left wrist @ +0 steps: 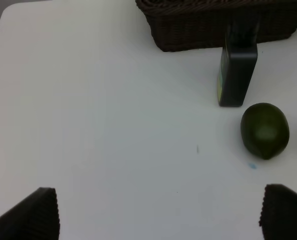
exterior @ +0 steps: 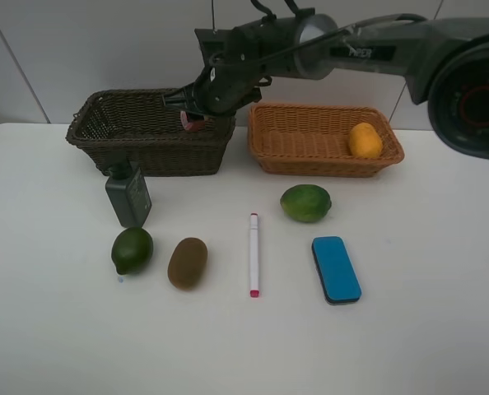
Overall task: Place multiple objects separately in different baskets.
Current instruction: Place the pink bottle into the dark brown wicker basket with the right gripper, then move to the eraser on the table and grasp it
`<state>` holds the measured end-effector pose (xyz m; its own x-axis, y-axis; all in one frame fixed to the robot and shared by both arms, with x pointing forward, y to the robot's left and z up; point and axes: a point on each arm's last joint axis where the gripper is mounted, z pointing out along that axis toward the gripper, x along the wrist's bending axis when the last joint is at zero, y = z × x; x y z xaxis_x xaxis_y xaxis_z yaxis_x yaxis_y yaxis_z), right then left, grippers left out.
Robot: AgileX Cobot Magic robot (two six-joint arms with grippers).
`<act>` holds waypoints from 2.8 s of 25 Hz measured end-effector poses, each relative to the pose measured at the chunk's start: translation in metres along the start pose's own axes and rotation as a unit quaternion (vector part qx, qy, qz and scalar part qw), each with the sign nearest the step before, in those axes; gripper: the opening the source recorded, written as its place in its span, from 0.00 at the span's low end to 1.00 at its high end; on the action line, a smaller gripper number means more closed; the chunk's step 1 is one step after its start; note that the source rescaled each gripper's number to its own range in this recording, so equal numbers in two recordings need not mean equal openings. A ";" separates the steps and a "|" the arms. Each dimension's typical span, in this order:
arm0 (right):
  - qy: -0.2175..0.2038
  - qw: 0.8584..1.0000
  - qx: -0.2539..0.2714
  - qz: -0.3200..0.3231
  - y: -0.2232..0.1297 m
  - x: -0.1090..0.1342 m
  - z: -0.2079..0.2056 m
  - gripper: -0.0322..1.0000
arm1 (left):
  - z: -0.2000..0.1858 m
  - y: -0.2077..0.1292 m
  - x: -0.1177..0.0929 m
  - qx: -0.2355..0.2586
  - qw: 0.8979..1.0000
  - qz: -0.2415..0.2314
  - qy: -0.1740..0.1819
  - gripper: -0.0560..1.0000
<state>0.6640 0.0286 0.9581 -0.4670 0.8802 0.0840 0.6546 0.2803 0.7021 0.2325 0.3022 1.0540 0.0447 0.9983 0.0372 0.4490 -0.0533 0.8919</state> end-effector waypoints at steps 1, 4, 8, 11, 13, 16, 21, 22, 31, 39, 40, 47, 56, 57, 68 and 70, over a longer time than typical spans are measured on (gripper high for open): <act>0.001 1.000 -0.003 0.000 0.001 0.000 0.000 0.05 | 0.000 0.000 0.000 0.000 1.000 0.000 0.000 1.00; 0.001 1.000 -0.004 0.000 0.001 0.000 0.000 0.05 | 0.000 0.000 0.000 0.000 1.000 0.000 0.000 1.00; 0.001 1.000 -0.004 0.000 0.000 0.000 0.001 0.05 | 0.000 0.000 0.000 0.000 1.000 0.000 0.000 1.00; 0.001 1.000 -0.004 0.000 0.000 0.000 0.001 0.05 | 0.000 0.000 0.000 0.000 1.000 0.000 0.000 1.00; 0.001 1.000 -0.004 0.000 0.000 0.000 0.001 0.05 | 0.000 0.000 0.000 0.000 1.000 0.000 0.000 1.00; -0.001 1.000 0.004 0.000 -0.001 0.000 0.001 0.05 | 0.000 0.000 0.000 0.000 1.000 0.000 0.000 1.00; -0.006 1.000 0.019 0.000 -0.004 -0.001 0.001 0.06 | 0.000 0.000 0.000 0.000 1.000 0.000 0.000 1.00; -0.006 1.000 0.019 0.000 -0.004 -0.001 0.001 0.13 | 0.000 0.000 0.000 0.000 1.000 0.000 0.000 1.00; -0.007 1.000 0.017 -0.003 -0.004 -0.001 0.001 0.98 | 0.000 0.000 0.000 0.000 1.000 0.000 0.000 1.00; -0.007 1.000 0.017 -0.003 -0.004 -0.001 0.001 0.98 | 0.000 0.000 0.000 0.000 1.000 0.000 0.000 1.00; -0.007 1.000 0.016 -0.003 -0.003 -0.001 0.000 0.98 | 0.000 0.000 0.000 0.000 1.000 0.000 0.000 1.00; -0.008 1.000 0.007 -0.001 0.012 -0.001 -0.023 0.98 | 0.000 0.000 0.000 0.000 1.000 0.000 0.000 1.00; -0.035 0.999 0.035 -0.003 0.036 -0.005 -0.094 0.98 | 0.000 0.000 0.000 0.000 1.000 0.000 0.000 1.00; -0.038 0.998 0.041 -0.002 0.038 -0.005 -0.103 0.98 | 0.000 0.000 0.000 0.000 1.000 0.000 0.000 1.00; -0.085 0.985 0.148 0.007 0.035 -0.015 -0.175 0.98 | 0.000 0.000 0.000 0.000 1.000 0.000 0.000 1.00; -0.084 0.986 0.142 0.009 0.037 -0.015 -0.183 0.98 | 0.000 0.000 0.000 0.000 1.000 0.000 0.000 1.00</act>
<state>0.5867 -0.0443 1.1118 -0.3641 0.9305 -0.0403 0.8134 0.3388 0.4729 0.2325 0.3022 1.0540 0.0447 0.9983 0.0372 0.4490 -0.0533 0.8919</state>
